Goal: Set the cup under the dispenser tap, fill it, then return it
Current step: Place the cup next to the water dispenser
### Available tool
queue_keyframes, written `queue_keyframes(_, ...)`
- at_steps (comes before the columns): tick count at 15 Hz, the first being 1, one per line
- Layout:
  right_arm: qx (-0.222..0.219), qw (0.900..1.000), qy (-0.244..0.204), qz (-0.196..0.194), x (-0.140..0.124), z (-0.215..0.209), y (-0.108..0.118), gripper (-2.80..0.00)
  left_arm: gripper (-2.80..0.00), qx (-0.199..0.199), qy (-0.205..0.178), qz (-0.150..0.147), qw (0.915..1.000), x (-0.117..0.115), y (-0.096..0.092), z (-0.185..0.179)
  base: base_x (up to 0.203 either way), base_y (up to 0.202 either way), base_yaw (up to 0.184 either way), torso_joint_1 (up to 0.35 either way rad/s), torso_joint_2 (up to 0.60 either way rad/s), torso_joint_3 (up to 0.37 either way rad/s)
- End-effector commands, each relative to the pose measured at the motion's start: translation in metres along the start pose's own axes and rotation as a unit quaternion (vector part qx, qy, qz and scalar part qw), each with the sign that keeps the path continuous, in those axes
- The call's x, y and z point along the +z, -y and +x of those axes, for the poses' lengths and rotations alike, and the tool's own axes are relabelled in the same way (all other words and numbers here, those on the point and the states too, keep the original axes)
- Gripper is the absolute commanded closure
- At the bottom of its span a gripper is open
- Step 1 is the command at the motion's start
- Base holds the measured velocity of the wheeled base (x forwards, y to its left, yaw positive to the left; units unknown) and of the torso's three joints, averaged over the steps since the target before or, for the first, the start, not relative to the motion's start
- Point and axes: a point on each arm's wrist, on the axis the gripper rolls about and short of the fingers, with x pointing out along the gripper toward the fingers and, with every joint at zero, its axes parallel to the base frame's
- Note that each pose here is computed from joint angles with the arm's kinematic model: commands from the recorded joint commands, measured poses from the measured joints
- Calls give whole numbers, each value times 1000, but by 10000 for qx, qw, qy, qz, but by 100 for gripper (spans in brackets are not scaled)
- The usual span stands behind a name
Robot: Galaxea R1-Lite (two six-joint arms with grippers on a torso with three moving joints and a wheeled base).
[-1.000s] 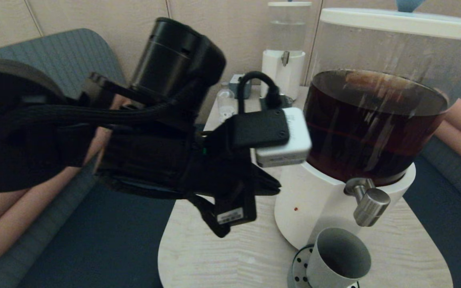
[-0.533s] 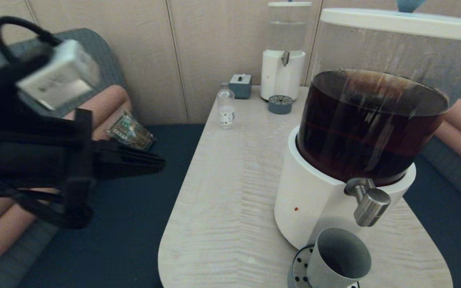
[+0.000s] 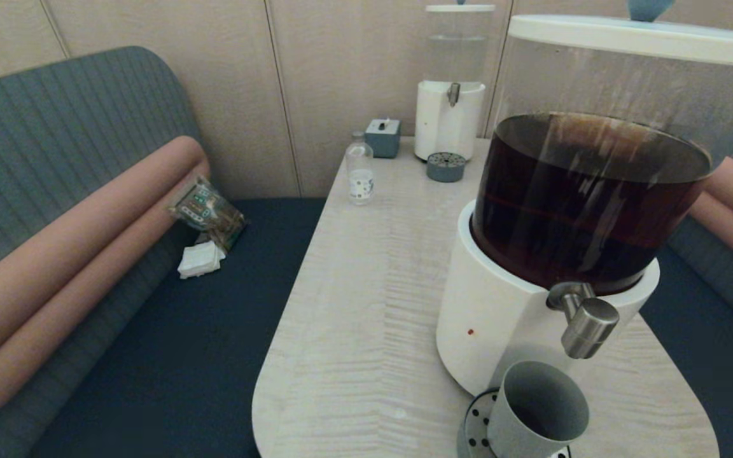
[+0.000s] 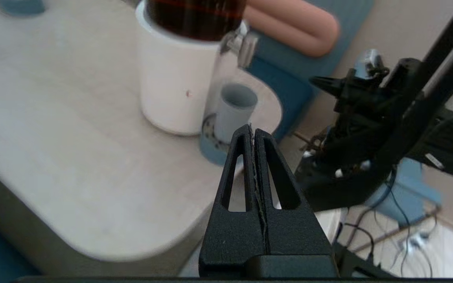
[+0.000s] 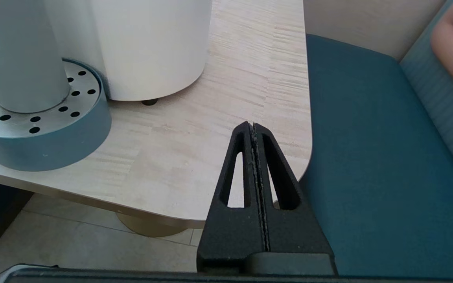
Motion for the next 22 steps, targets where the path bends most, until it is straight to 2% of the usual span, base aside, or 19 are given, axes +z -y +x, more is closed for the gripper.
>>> queue_keyframes(1,5,10000,-17,-1,-3,0,0,0,0,482,207,231,9984,-24,35,-17,0,0,0,0,0,0)
queue_keyframes(2,5,10000,-17,-1,-3,0,0,0,0,1303,224,103,9912,-36,36,-20,0,0,0,0,0,0)
queue_keyframes(3,5,10000,-17,-8,-3,0,0,0,0,2184,224,-96,9756,-50,38,-24,0,0,0,0,0,0)
queue_keyframes(4,5,10000,-17,-1,-3,0,0,0,0,2683,216,-369,9624,-61,42,-28,0,0,0,0,0,0)
queue_keyframes(5,5,10000,-17,-1,-3,0,0,0,0,2780,198,-728,9576,-73,50,-32,0,0,0,0,0,0)
queue_keyframes(6,5,10000,-17,-1,-3,0,0,0,0,2698,90,-1170,9557,-82,55,-34,0,0,0,0,0,0)
queue_keyframes(9,5,10000,-17,-1,-3,0,0,0,0,2484,-88,-1451,9577,-97,49,-32,0,0,0,0,0,0)
queue_keyframes(10,5,10000,-17,-2,-3,0,0,0,-280,2430,-132,-1480,9586,-103,44,-29,0,0,0,0,0,0)
queue_keyframes(12,5,10000,-17,-2,-3,0,0,0,-280,2354,-4,-1282,9634,-104,32,-23,0,0,0,0,0,0)
queue_keyframes(16,5,10000,-17,-4,-3,0,0,0,-280,2014,-452,-1743,9628,-84,-2,-4,0,0,0,0,0,0)
queue_keyframes(17,5,10000,-17,-8,-3,0,0,0,-280,1724,-595,-1854,9656,-80,-11,2,0,0,0,0,0,0)
queue_keyframes(19,5,10000,-17,-8,-3,0,0,0,-280,859,-778,-2026,9724,-74,-31,18,0,0,0,0,0,0)
queue_keyframes(20,5,10000,-17,-4,-3,0,0,0,-280,395,-770,-1941,9772,-69,-47,29,0,0,0,0,0,0)
queue_keyframes(21,5,10000,-17,-1,-3,0,0,0,-280,68,-722,-1684,9830,-64,-65,41,0,0,0,0,0,0)
queue_keyframes(22,5,10000,-17,-8,-3,0,0,0,-280,-194,-662,-1235,9899,-61,-87,56,0,0,0,0,0,0)
